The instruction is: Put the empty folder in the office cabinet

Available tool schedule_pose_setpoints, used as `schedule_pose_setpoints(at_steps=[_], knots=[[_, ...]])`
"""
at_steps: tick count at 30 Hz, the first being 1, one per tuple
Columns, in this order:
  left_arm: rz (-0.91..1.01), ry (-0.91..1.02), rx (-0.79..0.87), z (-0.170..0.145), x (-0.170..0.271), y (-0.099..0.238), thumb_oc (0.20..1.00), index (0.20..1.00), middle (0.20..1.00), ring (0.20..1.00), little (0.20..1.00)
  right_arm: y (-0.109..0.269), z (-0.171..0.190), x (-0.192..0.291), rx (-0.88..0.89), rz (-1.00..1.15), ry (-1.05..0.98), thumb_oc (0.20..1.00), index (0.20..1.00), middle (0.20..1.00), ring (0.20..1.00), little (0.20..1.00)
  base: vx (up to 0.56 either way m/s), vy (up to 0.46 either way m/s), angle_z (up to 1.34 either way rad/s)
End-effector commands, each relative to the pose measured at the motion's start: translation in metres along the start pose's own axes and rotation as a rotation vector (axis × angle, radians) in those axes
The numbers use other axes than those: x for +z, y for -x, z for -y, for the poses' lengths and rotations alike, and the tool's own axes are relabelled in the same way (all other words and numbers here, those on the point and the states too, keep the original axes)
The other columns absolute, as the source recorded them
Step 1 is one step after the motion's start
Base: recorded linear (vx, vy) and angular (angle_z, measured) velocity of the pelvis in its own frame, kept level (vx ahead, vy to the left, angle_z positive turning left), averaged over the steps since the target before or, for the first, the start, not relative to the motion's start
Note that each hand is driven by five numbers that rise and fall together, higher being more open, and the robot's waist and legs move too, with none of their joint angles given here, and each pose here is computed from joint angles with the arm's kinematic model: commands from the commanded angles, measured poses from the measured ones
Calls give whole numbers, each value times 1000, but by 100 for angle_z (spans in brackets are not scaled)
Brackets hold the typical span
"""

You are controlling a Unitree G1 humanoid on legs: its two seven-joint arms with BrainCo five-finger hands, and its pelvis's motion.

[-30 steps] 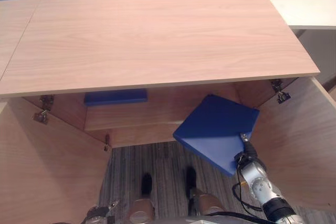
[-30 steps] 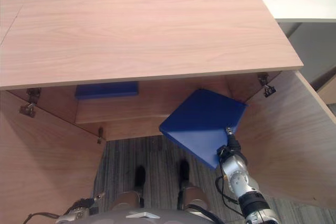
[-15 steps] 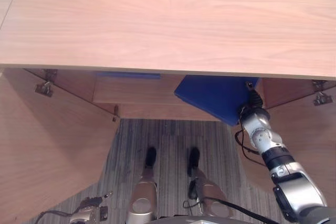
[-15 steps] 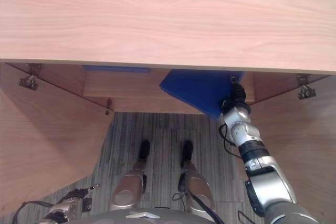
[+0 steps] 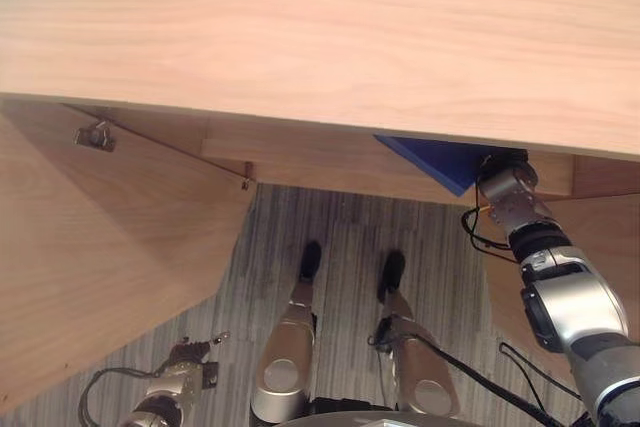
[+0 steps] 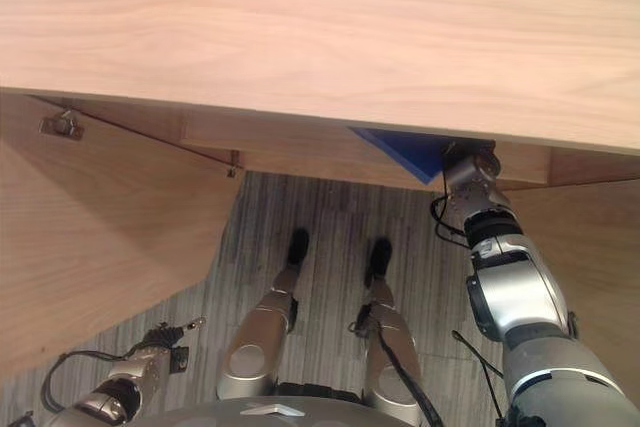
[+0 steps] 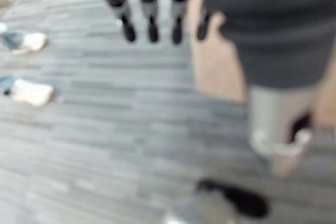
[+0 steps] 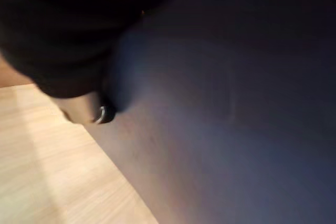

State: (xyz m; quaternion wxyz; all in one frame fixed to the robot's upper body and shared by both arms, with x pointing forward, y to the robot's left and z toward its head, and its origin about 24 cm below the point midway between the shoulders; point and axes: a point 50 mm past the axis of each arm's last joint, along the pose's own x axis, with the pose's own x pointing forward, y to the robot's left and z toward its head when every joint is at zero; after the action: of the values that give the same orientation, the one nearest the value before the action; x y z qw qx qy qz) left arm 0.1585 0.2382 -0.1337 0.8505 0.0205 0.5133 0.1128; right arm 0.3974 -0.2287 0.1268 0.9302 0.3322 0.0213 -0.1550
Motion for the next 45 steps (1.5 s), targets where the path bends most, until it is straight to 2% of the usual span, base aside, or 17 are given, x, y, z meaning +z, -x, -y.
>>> schedule_pose_setpoints(at_steps=[1,7,17,22,26,38,45], knots=[[-46,-71,54,-17,-15,2,1000,1000,1000,1000,1000,-4,-9,42,-15,167,-119,200,200,200,200,200,0,0,0],[-34,-72,34,-7,-14,2,1000,1000,1000,1000,1000,-6,-7,57,-84,215,-246,200,200,200,200,200,11,12,5],[-22,-79,35,-4,-14,3,1000,1000,1000,1000,1000,-2,23,98,-293,363,-655,200,200,200,200,200,24,-4,2],[3,-69,32,-2,-9,3,1000,1000,1000,1000,1000,4,27,120,-389,451,-670,200,200,200,200,200,0,0,0],[20,-71,24,0,-4,4,1000,1000,1000,1000,1000,4,20,126,-370,454,-651,200,200,200,200,200,0,0,0],[72,-53,-1,-1,10,5,1000,1000,1000,1000,1000,-6,-14,117,-141,317,-517,200,200,200,200,200,-3,-1,1],[84,-39,1,-3,9,5,1000,1000,1000,1000,1000,-5,-14,121,-120,355,-586,200,200,200,200,200,0,0,0]])
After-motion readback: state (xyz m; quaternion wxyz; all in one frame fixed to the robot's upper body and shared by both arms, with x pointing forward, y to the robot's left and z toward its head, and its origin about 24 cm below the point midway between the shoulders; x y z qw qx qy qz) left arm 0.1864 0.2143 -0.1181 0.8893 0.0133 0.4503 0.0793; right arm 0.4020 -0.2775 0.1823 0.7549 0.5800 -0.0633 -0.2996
